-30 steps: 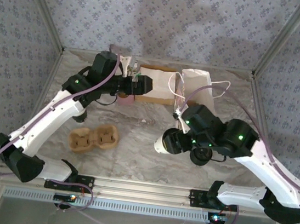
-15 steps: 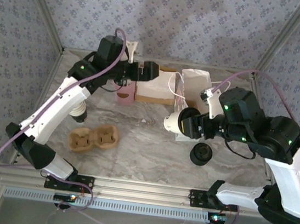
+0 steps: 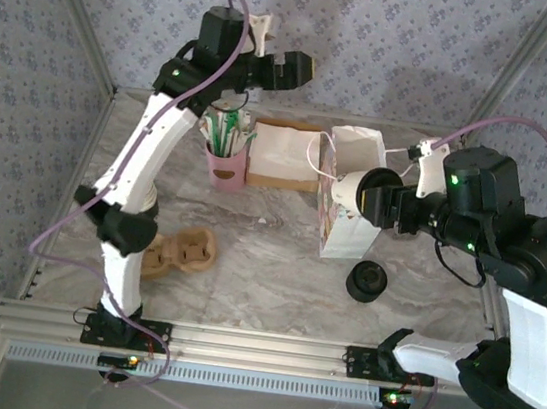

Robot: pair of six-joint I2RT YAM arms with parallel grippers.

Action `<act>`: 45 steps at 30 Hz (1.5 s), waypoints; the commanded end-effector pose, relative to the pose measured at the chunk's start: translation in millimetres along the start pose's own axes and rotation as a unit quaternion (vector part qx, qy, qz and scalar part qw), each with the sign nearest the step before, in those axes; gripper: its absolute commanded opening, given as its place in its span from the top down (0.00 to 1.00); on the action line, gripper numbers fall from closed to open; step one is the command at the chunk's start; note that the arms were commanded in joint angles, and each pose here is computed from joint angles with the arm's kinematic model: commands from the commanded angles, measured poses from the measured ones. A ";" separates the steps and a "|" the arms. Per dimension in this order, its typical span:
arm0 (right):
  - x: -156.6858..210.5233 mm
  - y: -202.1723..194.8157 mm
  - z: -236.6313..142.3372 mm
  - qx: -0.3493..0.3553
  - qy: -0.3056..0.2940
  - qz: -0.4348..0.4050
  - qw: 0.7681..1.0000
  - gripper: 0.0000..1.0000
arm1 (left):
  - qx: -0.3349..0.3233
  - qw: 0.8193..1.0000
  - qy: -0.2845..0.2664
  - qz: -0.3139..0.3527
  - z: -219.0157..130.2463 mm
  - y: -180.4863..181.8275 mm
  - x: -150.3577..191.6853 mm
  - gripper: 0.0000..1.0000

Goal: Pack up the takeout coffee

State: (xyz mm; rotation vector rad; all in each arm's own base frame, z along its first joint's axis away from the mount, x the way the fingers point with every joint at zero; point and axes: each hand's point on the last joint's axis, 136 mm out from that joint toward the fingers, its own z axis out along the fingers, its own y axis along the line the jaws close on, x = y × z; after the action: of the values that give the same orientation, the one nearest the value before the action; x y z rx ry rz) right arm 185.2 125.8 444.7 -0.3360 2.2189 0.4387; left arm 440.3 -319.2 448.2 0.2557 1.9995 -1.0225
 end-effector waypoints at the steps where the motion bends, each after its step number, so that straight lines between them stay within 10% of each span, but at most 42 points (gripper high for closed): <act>1: -14.5 -12.4 2.1 0.029 -0.023 0.006 0.999 0.31 | 0.023 1.000 0.005 0.008 18.6 1.5 -5.6 0.01; 19: -11.2 -63.6 85.8 0.117 0.104 0.050 0.986 0.32 | 0.136 0.990 0.006 -0.025 148.8 40.2 27.8 0.01; 45: 37.4 -77.8 159.5 0.175 0.289 0.002 0.941 0.33 | 0.206 0.974 0.079 -0.051 183.5 27.5 85.0 0.01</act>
State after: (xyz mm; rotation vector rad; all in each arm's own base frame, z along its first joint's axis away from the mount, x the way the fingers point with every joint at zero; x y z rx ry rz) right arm 314.3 127.6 308.5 -0.2591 2.7549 -0.0105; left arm 519.8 -442.2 314.9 0.4271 1.9566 -1.4764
